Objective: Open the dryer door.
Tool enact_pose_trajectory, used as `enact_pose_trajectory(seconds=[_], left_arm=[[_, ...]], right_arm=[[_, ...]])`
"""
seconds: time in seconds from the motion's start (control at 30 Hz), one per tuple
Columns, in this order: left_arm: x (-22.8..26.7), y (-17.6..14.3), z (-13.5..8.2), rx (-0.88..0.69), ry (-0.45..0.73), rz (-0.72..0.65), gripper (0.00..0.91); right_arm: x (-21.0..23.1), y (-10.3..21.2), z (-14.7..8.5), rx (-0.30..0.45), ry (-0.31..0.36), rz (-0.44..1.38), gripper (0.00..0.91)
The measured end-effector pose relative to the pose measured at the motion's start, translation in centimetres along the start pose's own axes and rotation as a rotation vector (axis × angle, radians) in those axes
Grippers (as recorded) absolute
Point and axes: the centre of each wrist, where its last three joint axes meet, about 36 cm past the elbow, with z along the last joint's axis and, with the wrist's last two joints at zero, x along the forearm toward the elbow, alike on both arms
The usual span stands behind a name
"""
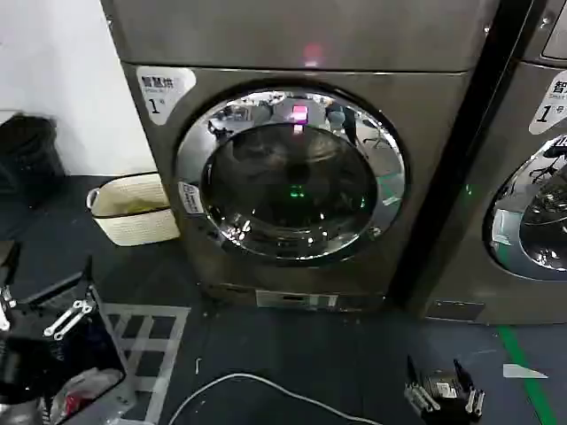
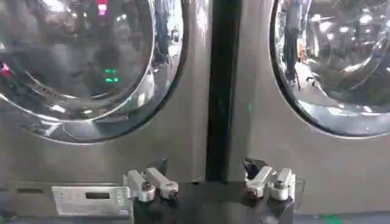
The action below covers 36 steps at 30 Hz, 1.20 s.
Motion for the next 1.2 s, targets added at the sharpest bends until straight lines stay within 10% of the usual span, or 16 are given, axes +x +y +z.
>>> enact_pose_trajectory(seconds=[1.2], left_arm=[[0.0, 0.0, -1.8, 0.015, 0.013, -0.012, 0.907]], right_arm=[[-19.7, 1.3, -6.7, 0.110, -0.335, -0.547, 0.907]])
